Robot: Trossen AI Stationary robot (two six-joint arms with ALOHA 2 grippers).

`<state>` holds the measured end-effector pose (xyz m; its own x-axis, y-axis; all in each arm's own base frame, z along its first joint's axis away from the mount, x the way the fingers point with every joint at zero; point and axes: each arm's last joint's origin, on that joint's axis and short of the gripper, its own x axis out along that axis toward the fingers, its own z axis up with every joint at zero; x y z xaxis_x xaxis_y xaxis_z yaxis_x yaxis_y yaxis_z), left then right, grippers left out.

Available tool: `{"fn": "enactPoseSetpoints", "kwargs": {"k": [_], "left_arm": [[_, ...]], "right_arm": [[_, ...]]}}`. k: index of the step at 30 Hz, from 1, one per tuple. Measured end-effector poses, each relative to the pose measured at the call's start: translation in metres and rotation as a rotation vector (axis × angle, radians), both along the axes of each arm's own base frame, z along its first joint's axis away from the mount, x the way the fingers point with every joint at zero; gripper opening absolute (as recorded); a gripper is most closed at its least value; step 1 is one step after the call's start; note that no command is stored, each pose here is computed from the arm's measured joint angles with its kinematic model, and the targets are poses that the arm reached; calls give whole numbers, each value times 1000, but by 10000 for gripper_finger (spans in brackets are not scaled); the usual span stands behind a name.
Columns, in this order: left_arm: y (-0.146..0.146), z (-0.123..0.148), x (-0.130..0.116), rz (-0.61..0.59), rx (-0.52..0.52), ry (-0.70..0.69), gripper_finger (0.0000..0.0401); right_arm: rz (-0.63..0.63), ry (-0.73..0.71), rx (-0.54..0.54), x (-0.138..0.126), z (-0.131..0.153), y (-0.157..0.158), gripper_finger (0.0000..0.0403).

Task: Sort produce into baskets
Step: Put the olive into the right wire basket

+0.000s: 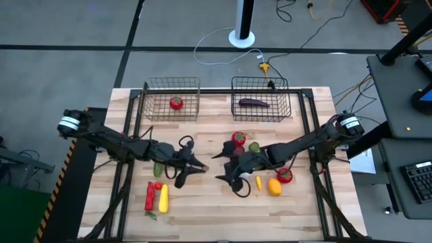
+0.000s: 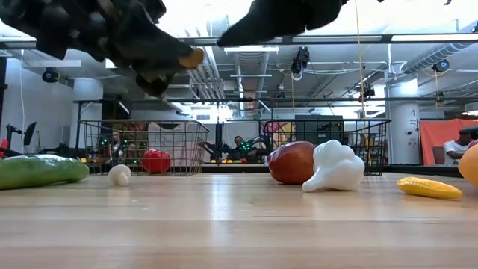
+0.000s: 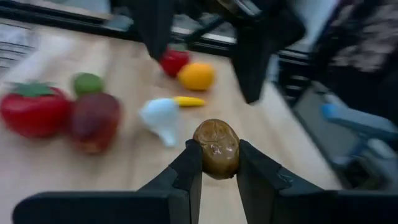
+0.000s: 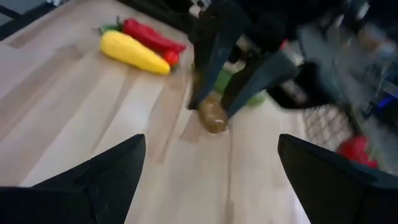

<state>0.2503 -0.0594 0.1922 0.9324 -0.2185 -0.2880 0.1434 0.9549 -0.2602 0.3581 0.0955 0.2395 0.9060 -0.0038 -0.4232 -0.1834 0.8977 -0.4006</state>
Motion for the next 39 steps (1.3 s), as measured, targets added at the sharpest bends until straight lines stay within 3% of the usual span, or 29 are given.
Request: {"fn": "enactPoseSetpoints", "kwargs": {"k": [7, 14, 19, 39], "left_arm": [[0, 5, -1, -4, -76, -12, 63], [-2, 12, 5, -7, -110, -130, 63], [-2, 10, 6, -7, -110, -131, 63], [-4, -1, 19, -55, -149, -202, 63]], "right_arm": [[89, -88, -118, 0, 8, 13, 315], [101, -95, -141, 0, 9, 14, 269], [103, -93, -147, 0, 8, 14, 244], [112, -91, -171, 0, 8, 14, 223]]}}
